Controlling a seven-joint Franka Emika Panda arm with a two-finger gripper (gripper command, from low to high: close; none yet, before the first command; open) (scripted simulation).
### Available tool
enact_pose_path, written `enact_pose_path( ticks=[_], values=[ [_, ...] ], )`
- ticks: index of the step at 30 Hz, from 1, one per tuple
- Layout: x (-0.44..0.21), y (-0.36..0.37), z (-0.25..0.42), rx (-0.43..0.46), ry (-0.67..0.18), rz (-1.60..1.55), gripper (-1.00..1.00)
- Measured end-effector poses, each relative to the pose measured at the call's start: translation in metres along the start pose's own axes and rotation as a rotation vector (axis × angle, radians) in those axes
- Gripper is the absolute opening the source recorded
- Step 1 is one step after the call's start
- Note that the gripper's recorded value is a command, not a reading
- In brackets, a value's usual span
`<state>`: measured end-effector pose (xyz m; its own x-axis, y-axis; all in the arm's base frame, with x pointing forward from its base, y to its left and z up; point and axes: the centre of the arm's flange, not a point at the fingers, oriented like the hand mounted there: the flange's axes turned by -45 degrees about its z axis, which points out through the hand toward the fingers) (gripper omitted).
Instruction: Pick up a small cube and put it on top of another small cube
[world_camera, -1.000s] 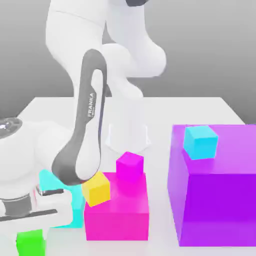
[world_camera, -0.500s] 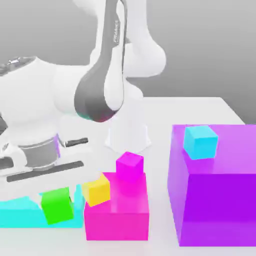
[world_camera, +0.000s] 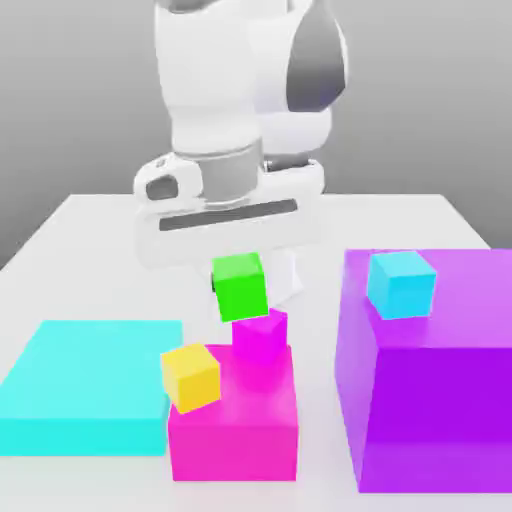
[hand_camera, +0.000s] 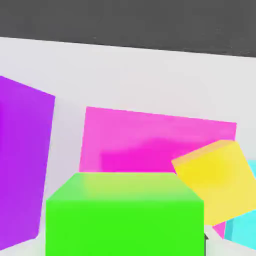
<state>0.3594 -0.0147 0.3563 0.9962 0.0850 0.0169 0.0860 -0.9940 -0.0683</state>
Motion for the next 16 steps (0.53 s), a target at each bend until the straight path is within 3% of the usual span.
enact_pose_path(
  ticks=[4,10,11,16],
  values=[
    [-0.032,-0.020,-0.002,-0.067,-0.003,0.059,-1.00],
    [-0.041,-0.020,0.059,-0.066,-0.014,0.086,-1.00],
    [-0.042,-0.019,0.067,-0.066,-0.014,0.087,1.00],
    [-0.042,-0.020,0.067,-0.066,-0.014,0.086,1.00]
  ],
)
